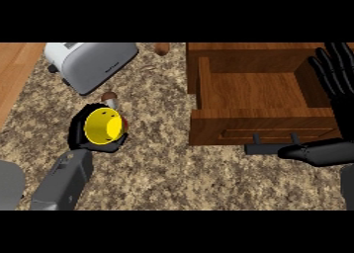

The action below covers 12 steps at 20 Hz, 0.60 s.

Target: Pick up the cup, place it into the drawer and close the drawer

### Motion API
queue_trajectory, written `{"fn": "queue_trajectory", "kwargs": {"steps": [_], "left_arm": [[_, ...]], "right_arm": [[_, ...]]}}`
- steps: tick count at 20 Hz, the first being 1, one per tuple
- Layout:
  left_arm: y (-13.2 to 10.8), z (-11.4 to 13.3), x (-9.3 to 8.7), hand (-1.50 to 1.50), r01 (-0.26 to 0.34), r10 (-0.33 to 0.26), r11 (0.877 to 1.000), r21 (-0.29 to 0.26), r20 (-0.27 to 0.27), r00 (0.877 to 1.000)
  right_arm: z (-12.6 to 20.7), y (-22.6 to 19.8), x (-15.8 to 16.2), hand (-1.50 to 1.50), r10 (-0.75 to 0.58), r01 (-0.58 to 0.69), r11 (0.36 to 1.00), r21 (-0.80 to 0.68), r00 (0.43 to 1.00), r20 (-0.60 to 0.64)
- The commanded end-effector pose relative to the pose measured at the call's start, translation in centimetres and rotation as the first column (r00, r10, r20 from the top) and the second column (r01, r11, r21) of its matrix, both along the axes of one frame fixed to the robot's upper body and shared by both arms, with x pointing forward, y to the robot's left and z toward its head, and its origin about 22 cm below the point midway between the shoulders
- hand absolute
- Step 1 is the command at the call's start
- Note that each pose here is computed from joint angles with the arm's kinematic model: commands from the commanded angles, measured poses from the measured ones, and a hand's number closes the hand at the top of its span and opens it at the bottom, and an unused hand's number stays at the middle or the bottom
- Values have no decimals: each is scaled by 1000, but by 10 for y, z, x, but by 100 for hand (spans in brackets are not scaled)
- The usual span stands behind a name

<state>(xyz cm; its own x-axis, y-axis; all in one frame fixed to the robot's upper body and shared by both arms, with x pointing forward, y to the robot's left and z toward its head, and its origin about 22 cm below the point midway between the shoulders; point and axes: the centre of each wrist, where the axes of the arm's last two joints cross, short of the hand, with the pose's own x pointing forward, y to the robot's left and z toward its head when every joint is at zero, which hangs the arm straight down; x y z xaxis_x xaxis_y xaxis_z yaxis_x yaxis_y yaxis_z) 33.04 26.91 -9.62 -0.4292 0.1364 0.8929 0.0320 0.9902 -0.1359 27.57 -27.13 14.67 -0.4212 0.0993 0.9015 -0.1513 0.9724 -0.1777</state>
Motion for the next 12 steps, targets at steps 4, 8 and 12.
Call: {"fn": "queue_trajectory", "kwargs": {"steps": [4, 8, 12], "left_arm": [[-66, 72, 54, 150, 95, -94, 995, 3, 162, 982], [-88, 113, 67, 150, 172, -178, 984, 53, 167, 970], [-132, 167, 82, 150, 192, -203, 978, 84, 159, 966]], "right_arm": [[0, 2, 1, -150, -30, 30, 999, 12, 999, -26], [3, 5, -14, -150, -37, 37, 999, 2, 999, -14], [-1, -4, -3, -150, -36, 36, 999, -10, 999, -18]]}}
